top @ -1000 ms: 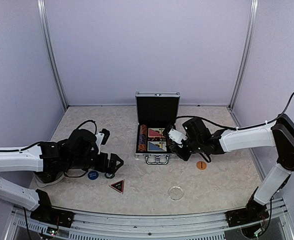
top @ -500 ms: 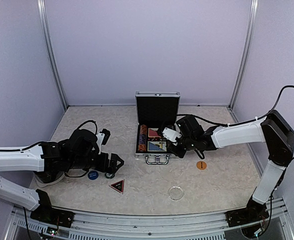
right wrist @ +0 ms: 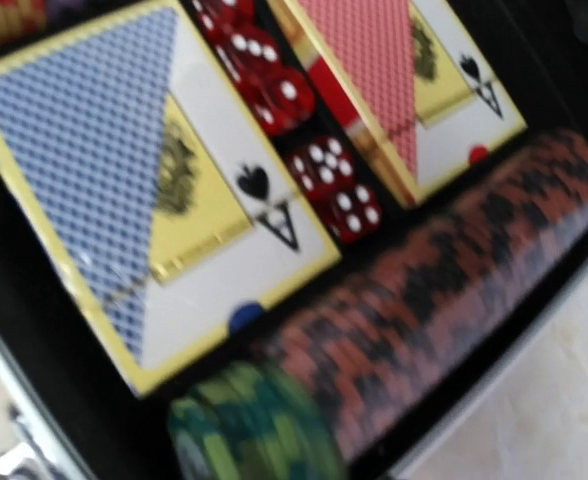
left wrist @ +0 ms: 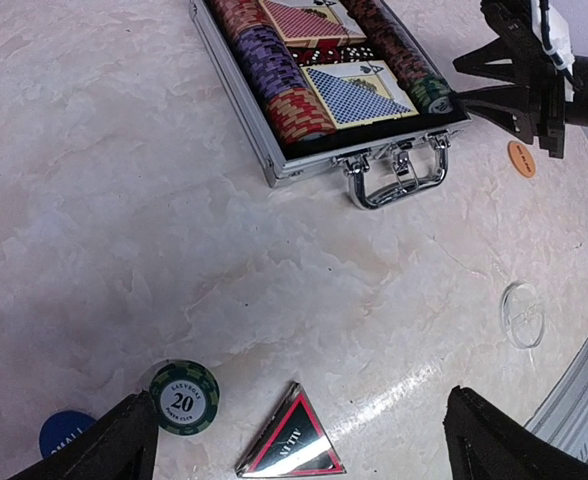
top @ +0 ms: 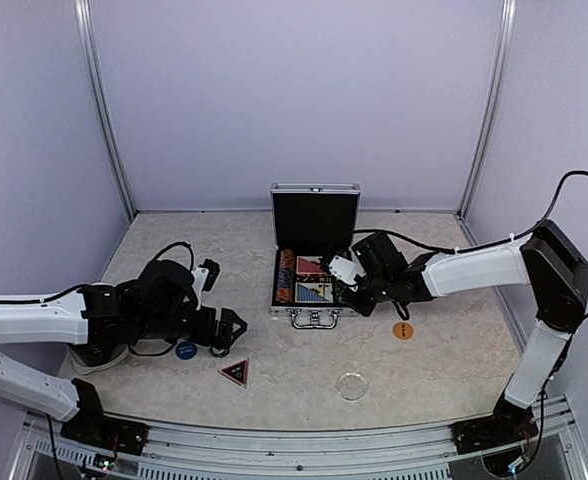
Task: Pack up texas hold em set
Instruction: Place the poker chip in the slot.
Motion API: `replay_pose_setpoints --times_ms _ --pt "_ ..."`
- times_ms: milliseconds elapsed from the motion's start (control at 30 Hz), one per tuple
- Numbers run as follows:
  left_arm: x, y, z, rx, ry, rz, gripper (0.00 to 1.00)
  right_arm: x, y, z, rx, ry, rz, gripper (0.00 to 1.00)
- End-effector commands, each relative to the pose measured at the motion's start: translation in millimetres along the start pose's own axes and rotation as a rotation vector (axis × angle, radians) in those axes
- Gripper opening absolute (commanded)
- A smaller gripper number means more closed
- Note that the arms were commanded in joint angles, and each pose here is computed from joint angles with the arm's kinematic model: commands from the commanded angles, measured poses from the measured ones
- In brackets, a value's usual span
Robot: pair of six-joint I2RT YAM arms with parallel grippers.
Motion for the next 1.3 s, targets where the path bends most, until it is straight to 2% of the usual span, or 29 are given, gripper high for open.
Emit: replay_pose_setpoints --times_ms 0,167,200,300,333,467,700,1067,1267 --pt "5.6 1.5 2.9 -0.004 -0.036 0.017 0.99 -10.5 -14.0 6.1 -0.076 0.03 -0.049 0.38" --pt "6.1 1.7 3.3 -0.003 -0.038 0.021 0.99 -3.2 -15.4 16.4 -0.069 0.0 -0.077 0.44" --pt "6.7 1.7 3.4 -0.003 -0.039 0.02 0.99 -1.3 -15.1 19.3 -0.062 -0.008 -0.084 0.51" --pt "6.9 2.6 4.1 0.004 -0.039 0.02 0.99 7.8 -12.9 32.2 -0.028 -0.06 -0.107 0.78" --pt "6.5 3.1 4.0 0.004 -0.039 0.023 0.99 10.5 -12.6 36.5 -0.018 -0.076 -0.114 0.83" --pt "7.0 2.7 4.0 0.003 -0.039 0.021 0.99 21.6 -18.2 54.2 -0.025 -0.123 -0.144 0.87" --pt "8.4 3.5 3.8 0.011 -0.04 0.017 0.99 34.2 -31.2 76.5 -0.067 -0.162 -0.231 0.99" --pt "6.8 2.8 0.8 0.009 -0.028 0.015 0.99 29.8 -34.4 66.9 -0.079 -0.117 -0.381 0.99" --pt "-6.4 10.1 -0.9 0.05 0.028 0.037 0.99 23.6 -32.1 59.1 -0.06 -0.098 -0.447 0.99"
Point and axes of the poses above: each gripper's point midway between its finger pads, its own z axis back along the fingers, its own y axis along the line the jaws close on, x = y × z, the point moved 2 cm from there along z, back along the fingers, and after that the axes turned 13 degrees about -z, right-handed, at the moved point
